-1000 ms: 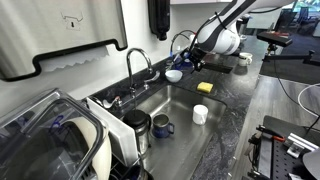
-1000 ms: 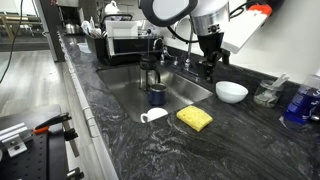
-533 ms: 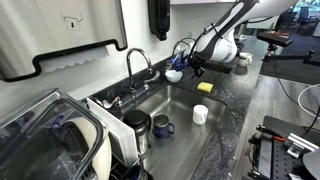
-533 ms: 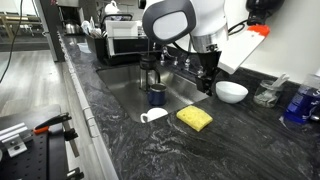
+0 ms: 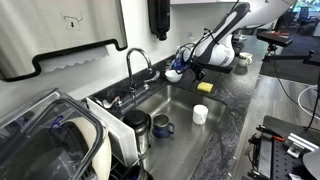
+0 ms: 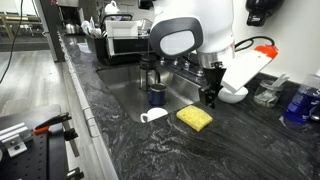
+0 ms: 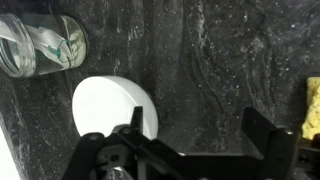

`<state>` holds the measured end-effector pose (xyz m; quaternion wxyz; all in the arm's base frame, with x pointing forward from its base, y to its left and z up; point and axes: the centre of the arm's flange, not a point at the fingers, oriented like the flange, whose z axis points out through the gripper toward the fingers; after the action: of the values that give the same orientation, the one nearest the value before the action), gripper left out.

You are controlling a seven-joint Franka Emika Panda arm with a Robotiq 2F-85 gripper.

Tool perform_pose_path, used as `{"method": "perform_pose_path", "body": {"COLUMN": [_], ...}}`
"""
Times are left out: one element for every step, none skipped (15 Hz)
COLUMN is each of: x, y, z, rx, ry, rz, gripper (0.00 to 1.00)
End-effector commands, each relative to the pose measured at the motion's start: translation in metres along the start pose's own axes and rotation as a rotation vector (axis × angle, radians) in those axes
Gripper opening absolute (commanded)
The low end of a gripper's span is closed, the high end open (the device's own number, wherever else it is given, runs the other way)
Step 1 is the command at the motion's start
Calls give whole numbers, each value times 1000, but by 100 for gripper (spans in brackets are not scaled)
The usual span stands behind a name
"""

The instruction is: Place the white bowl next to the kitchen sponge

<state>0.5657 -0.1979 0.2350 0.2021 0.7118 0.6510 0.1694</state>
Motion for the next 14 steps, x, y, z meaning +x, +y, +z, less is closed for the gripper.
{"method": "perform_pose_path", "body": {"x": [-2, 0, 3, 6, 8, 11, 13, 15, 17, 19, 21, 24, 26, 32], "y": [18, 23, 27, 30, 32, 32, 32, 31, 32, 34, 36, 41, 46, 55], "z": [-5, -6, -7, -7, -5, -1, 2, 5, 9, 11, 14, 15, 16, 19], "rx": [-37, -43, -43, -34, -19, 1, 19, 40, 56, 69, 77, 79, 79, 75], "ry": [6, 8, 11, 15, 21, 26, 29, 30, 32, 28, 23, 17, 11, 2], "rz": [50, 56, 54, 52, 48, 44, 42, 37, 35, 35, 34, 35, 35, 36], "gripper": [100, 100, 100, 100, 100, 100, 100, 100, 100, 100, 100, 100, 100, 100]}}
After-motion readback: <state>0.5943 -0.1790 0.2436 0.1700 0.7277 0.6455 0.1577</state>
